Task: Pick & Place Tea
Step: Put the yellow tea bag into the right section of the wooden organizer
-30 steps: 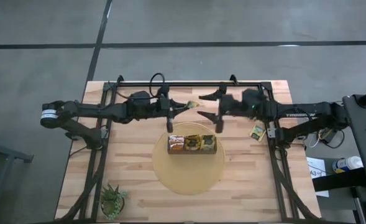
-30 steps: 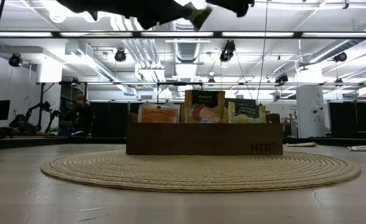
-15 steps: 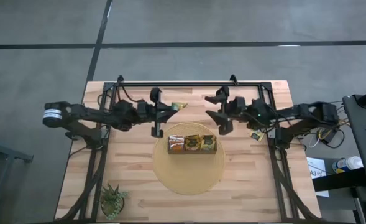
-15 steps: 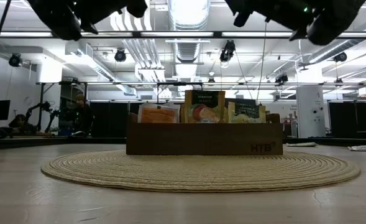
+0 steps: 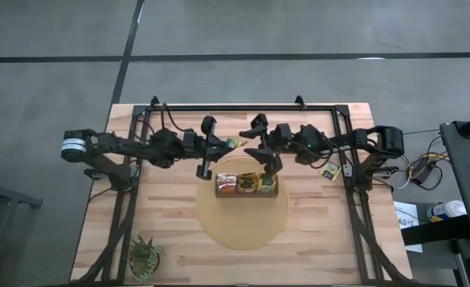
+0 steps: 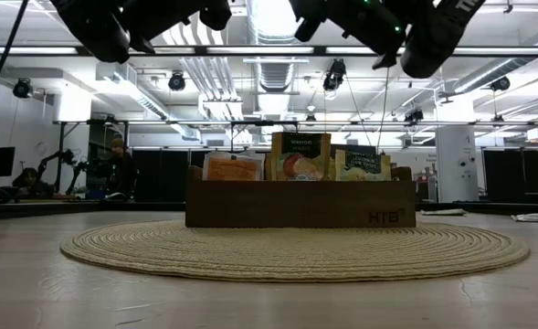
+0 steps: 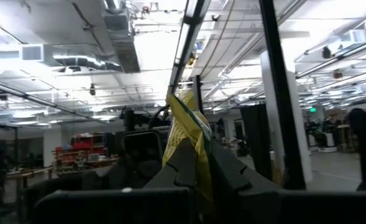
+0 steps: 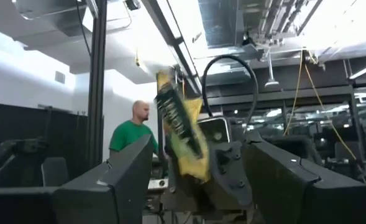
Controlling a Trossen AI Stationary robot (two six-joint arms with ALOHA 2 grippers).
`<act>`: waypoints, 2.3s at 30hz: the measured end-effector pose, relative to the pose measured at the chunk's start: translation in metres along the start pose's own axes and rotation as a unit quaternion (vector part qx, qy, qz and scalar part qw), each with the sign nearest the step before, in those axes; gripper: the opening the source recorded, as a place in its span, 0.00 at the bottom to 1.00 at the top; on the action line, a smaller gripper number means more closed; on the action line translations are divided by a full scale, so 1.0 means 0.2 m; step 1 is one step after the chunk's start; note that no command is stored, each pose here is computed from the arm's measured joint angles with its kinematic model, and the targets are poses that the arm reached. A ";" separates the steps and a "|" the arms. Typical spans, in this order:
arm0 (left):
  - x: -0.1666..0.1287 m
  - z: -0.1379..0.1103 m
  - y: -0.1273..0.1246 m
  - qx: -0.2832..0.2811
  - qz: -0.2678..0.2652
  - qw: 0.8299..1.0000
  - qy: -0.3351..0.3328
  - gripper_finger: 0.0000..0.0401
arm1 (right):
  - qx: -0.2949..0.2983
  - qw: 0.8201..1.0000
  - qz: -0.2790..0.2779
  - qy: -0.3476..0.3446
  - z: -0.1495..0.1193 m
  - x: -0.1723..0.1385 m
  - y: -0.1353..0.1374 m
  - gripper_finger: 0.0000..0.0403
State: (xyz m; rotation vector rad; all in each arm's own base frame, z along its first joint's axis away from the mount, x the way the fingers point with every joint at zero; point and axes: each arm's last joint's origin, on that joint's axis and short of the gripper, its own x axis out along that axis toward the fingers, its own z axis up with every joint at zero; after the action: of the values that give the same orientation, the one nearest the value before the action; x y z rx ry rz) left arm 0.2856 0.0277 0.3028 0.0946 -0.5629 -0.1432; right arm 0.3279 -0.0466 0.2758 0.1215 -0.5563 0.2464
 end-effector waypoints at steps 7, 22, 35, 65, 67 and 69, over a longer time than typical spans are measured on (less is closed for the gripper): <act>0.00 0.00 0.00 -0.007 -0.003 1.000 0.001 0.04 | -0.007 1.000 0.001 -0.004 0.01 0.01 0.00 0.52; -0.01 0.00 0.01 0.022 0.028 0.999 0.016 0.04 | -0.046 0.999 0.015 0.009 0.01 -0.01 0.01 0.02; -0.17 0.10 -0.01 0.070 0.093 0.993 0.002 0.04 | -0.077 0.997 -0.017 0.011 0.18 -0.16 0.11 0.02; -0.08 0.10 -0.01 0.023 0.035 0.999 0.001 0.04 | -0.051 0.994 -0.057 0.077 0.17 -0.08 0.07 0.64; -0.06 0.08 0.00 0.021 0.033 0.999 0.006 0.04 | -0.051 0.994 -0.057 0.076 0.17 -0.08 0.07 0.66; -0.04 0.05 0.01 0.018 0.030 0.999 0.014 0.04 | -0.050 0.994 -0.057 0.076 0.17 -0.08 0.07 0.67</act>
State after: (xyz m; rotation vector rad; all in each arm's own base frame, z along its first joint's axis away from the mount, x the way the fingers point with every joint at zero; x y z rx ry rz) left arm 0.2742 0.0295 0.3071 0.1153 -0.5406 -0.0740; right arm 0.2942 -0.0430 0.2974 0.0374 -0.4075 0.1161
